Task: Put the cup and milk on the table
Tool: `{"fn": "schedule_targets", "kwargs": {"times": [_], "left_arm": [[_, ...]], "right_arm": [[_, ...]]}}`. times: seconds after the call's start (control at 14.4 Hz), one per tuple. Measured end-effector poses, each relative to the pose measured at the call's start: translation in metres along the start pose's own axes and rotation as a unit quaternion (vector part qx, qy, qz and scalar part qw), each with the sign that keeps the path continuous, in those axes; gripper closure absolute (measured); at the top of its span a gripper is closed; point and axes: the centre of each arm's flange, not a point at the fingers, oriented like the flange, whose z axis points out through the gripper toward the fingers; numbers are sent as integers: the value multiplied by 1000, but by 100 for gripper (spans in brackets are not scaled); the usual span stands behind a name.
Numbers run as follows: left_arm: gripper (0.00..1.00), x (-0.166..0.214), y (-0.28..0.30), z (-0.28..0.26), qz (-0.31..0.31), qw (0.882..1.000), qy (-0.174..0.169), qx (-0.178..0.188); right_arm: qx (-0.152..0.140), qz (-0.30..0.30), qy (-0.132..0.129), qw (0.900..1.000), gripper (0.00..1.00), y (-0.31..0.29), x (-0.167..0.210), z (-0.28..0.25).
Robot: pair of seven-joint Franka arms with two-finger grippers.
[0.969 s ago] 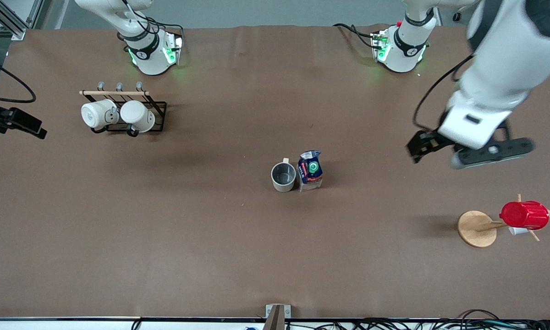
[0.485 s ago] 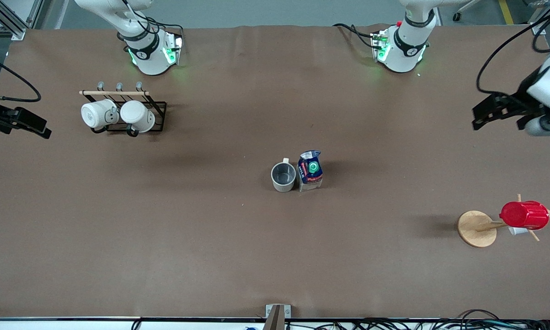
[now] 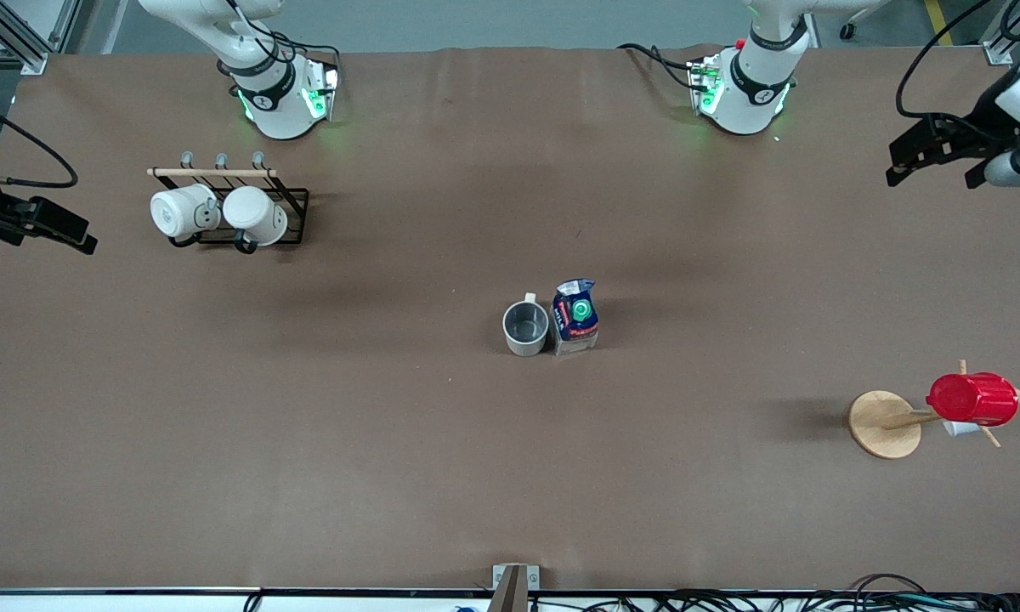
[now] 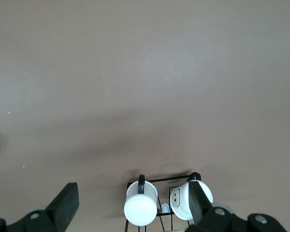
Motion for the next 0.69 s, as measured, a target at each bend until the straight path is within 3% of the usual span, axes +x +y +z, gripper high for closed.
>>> {"fn": "schedule_targets", "kwargs": {"times": [0.69], "left_arm": [[0,-9,9,-11,10,1000,1,0]], "right_arm": [[0,0,-1,1000,0,0,0,0]]}}
